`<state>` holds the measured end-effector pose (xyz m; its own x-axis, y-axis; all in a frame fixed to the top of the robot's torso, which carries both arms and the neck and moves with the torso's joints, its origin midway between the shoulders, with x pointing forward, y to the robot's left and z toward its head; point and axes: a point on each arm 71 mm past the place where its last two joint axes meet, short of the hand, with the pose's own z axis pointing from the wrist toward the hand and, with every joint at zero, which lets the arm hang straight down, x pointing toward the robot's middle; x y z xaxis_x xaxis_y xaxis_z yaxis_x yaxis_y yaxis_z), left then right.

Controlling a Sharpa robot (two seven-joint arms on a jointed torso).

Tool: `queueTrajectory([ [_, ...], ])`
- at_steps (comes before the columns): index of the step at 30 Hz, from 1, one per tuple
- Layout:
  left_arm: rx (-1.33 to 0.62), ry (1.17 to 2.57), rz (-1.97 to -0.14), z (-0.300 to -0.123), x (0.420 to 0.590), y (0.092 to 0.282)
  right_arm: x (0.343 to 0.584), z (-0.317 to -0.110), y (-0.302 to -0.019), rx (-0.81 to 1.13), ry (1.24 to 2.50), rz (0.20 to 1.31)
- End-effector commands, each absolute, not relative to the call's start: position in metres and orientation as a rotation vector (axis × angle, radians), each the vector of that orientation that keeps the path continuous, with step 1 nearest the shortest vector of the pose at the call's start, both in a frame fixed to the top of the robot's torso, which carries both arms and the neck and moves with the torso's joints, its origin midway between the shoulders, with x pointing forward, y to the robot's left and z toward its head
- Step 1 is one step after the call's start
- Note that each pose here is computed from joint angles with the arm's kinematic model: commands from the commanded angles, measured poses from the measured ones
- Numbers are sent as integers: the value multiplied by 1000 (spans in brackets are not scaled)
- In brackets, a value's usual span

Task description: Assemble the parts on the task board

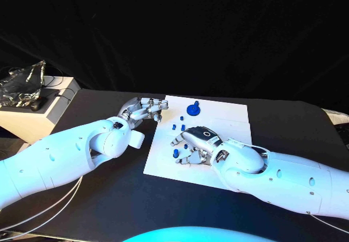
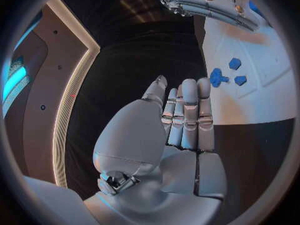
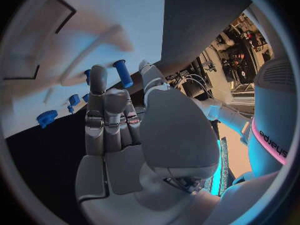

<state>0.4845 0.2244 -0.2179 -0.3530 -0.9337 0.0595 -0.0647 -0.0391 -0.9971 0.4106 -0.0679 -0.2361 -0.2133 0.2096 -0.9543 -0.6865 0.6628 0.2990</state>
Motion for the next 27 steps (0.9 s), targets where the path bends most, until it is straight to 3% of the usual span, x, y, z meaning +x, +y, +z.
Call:
queueTrajectory([
  [1,-1084,1501,-1504,-217,484,222,412,-229,-74,-290,1548,909],
  [9,-1081,1492,-1505,-218,486,222,431,-206,-121,51,1576,979],
  [17,-1072,1471,-1515,-218,487,222,441,-193,-185,310,1676,929],
  [23,-1067,1462,-1527,-220,484,222,435,-206,-223,467,1935,873],
  [27,-1072,1465,-1526,-224,481,224,427,-212,-246,480,2051,762],
])
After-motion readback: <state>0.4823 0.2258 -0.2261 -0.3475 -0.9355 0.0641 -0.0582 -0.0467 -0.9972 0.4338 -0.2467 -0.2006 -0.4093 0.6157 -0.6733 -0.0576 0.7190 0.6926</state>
